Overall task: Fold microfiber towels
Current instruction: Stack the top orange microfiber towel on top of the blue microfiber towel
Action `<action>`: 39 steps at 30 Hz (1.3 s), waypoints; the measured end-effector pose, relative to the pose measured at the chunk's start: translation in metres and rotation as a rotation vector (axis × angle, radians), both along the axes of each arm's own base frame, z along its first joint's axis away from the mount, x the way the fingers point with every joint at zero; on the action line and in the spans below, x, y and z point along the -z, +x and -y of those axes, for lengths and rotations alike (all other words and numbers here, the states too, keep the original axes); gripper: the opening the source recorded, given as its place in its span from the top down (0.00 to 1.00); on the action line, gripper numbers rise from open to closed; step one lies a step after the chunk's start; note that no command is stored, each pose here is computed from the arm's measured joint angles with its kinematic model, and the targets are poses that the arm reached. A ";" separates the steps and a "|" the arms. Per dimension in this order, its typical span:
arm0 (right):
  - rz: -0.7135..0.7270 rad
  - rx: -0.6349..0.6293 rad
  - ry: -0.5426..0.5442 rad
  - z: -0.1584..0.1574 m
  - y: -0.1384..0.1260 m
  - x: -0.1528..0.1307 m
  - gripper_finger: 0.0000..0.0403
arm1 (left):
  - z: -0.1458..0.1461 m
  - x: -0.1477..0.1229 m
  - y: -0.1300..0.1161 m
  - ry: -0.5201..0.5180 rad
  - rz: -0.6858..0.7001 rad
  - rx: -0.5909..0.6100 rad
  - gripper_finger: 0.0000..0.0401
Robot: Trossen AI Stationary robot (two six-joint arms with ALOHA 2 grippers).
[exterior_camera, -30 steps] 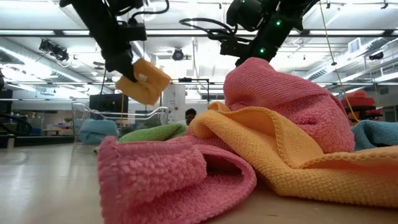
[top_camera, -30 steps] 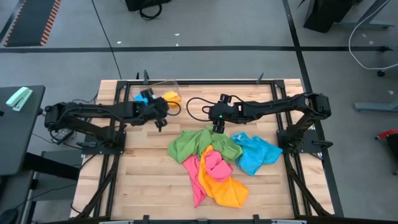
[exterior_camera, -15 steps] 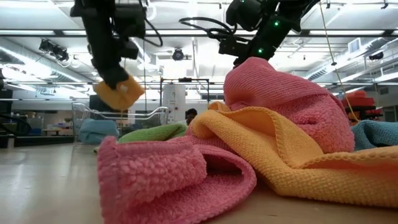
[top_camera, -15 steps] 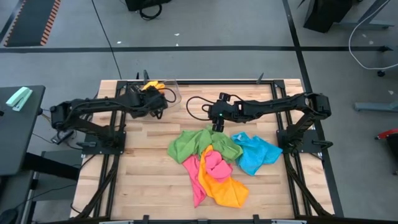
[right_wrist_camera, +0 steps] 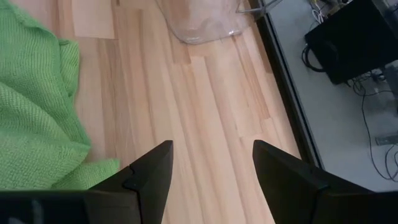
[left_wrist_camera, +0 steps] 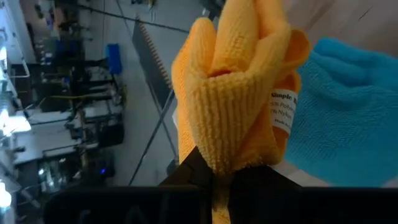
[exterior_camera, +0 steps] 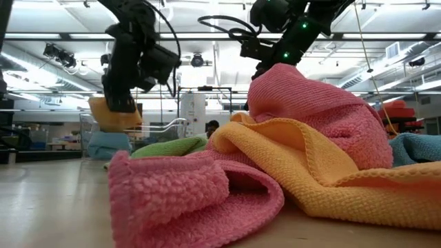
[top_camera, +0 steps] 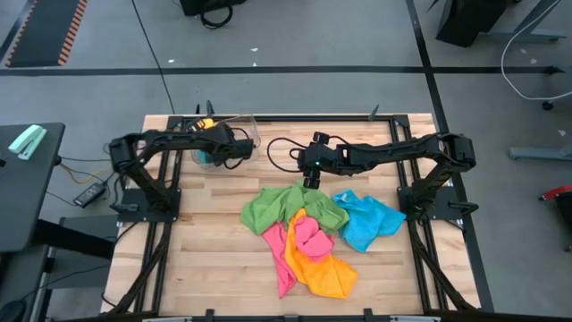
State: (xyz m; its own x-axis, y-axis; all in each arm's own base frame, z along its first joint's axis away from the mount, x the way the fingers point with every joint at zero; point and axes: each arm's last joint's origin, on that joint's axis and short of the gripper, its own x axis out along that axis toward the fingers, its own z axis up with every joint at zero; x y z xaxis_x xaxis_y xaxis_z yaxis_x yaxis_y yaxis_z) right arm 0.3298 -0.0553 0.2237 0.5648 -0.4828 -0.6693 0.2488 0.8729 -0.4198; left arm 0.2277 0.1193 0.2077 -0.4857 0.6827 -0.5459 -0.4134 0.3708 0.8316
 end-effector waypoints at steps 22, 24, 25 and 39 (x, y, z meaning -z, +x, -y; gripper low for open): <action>0.010 -0.031 0.041 -0.001 0.001 0.000 0.43 | -0.008 0.031 0.008 -0.113 -0.086 -0.064 0.88; 0.010 -0.031 0.042 -0.001 0.001 0.000 0.43 | -0.008 0.032 0.009 -0.126 -0.089 -0.063 0.88; 0.011 -0.030 0.043 -0.001 0.001 0.000 0.43 | -0.008 0.032 0.009 -0.126 -0.090 -0.062 0.88; 0.014 -0.026 0.046 -0.001 0.001 0.000 0.43 | -0.007 0.031 0.008 -0.151 -0.126 -0.032 0.69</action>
State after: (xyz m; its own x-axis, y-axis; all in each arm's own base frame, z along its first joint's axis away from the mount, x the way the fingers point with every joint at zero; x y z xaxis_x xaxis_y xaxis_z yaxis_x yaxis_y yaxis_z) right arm 0.3305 -0.0539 0.2235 0.5862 -0.4369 -0.6823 0.2312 0.8973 -0.3760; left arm 0.2355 0.1266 0.1770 -0.5764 0.5807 -0.5749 -0.3231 0.4842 0.8131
